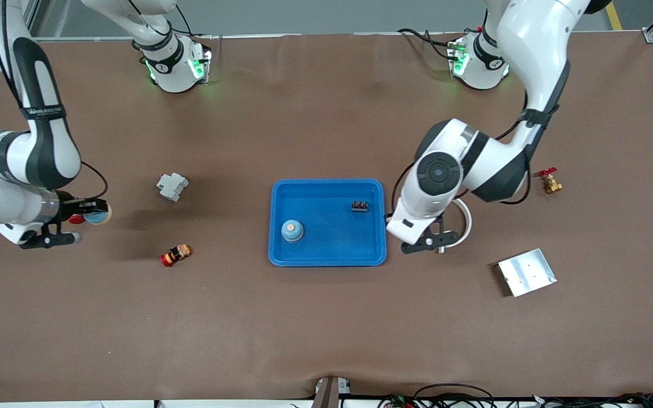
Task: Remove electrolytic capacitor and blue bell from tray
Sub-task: 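Lift the bell with the right gripper while the left gripper carries the capacitor, then set the bell by the red button while the left gripper places the capacitor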
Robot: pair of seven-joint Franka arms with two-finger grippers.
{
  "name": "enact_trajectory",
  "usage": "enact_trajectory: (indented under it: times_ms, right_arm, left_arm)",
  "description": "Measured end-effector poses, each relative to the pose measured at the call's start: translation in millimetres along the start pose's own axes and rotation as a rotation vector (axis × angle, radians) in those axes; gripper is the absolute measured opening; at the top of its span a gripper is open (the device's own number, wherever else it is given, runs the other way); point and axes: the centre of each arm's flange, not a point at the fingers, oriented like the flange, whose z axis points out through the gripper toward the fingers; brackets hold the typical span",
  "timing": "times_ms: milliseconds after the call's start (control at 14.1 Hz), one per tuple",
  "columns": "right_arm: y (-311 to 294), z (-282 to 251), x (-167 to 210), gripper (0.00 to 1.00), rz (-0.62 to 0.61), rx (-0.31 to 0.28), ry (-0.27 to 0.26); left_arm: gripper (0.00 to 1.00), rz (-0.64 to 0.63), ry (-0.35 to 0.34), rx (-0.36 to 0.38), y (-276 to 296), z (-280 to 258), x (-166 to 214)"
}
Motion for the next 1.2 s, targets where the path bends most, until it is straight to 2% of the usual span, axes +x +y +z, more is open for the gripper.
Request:
enact_trajectory:
  times_ms: [142, 283, 425, 637, 1204]
  right_arm:
    - [31, 21, -19, 0.63, 0.0, 0.019, -0.007]
    - [33, 35, -27, 0.63, 0.001, 0.022, -0.003]
    - [25, 56, -34, 0.63, -0.007, 0.019, 0.008]
    - [26, 71, -43, 0.63, -0.015, 0.026, -0.004]
    - [40, 84, -55, 0.63, -0.004, 0.042, -0.024]
  left_arm:
    - [0.33, 0.057, 0.039, -0.028, -24, 21, -10]
    - [0.33, 0.117, 0.066, -0.054, -48, 54, -23]
    - [0.33, 0.181, 0.067, -0.062, -77, 85, -33]
    - [0.33, 0.247, 0.069, -0.072, -111, 111, -36]
    - [0.33, 0.33, 0.103, -0.109, -137, 149, -61]
